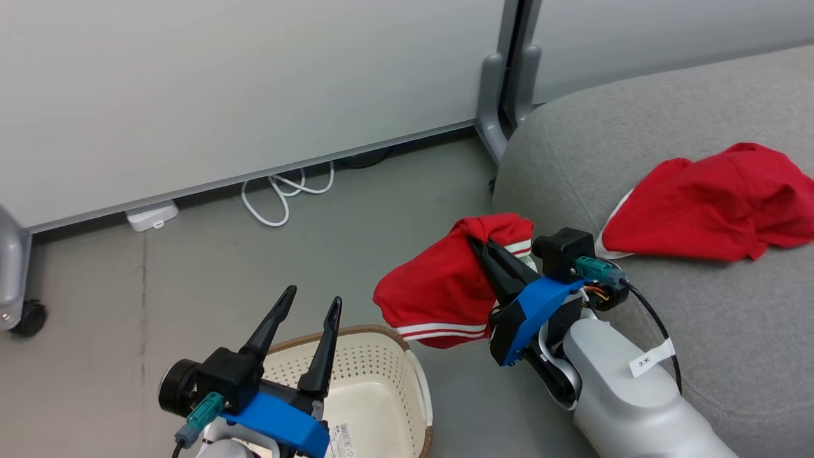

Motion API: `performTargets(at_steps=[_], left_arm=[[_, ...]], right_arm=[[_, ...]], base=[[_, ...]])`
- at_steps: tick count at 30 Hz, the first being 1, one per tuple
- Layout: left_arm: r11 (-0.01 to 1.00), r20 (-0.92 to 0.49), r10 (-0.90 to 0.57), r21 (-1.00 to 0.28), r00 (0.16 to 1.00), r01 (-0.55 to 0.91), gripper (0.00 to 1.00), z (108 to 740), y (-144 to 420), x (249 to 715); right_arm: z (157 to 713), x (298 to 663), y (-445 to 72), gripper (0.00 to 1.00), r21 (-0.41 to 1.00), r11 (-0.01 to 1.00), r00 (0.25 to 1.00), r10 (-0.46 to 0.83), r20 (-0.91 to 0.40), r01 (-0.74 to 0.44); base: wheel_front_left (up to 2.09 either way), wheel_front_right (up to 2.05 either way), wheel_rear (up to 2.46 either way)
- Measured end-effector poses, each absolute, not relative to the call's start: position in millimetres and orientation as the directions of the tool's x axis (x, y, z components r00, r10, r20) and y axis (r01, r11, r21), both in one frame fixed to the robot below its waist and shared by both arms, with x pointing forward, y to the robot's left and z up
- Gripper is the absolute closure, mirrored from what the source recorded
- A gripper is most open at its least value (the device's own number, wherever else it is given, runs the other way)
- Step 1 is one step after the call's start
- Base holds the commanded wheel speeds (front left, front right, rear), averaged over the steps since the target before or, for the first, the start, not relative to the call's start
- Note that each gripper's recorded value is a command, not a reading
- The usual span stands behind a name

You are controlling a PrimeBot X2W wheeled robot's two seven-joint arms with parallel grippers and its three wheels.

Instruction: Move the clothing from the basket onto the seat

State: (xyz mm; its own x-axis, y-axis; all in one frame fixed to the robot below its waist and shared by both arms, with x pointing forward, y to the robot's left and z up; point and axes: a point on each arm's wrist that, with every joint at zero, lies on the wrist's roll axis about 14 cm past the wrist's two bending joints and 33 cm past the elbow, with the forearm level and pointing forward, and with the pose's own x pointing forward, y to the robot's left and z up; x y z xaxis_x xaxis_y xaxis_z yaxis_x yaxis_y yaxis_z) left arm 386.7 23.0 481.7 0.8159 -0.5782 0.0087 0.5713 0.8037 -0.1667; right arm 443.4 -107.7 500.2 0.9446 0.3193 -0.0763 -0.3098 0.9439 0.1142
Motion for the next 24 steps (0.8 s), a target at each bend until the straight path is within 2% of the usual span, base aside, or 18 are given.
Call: performTargets(at_steps=[12, 24], left_arm=[[0.685, 0.015, -0.715, -0.187, 0.699, 0.704, 0.00, 477.8, -38.6, 391.0], [0.586, 0.014, -0.799, -0.207, 0.601, 0.783, 0.00, 468.8, -80.7, 393.1]], right_arm=[[496.8, 422.8, -178.2, 1.00, 0.123, 0.984, 0.987, 0.136, -0.083, -0.125], [483.9, 399.3, -224.6, 1.00, 0.132, 0.991, 0.993, -0.001, -0.116, 0.016]], base=[[0.00, 0.00, 0.00], [0.00, 0.00, 0.00]])
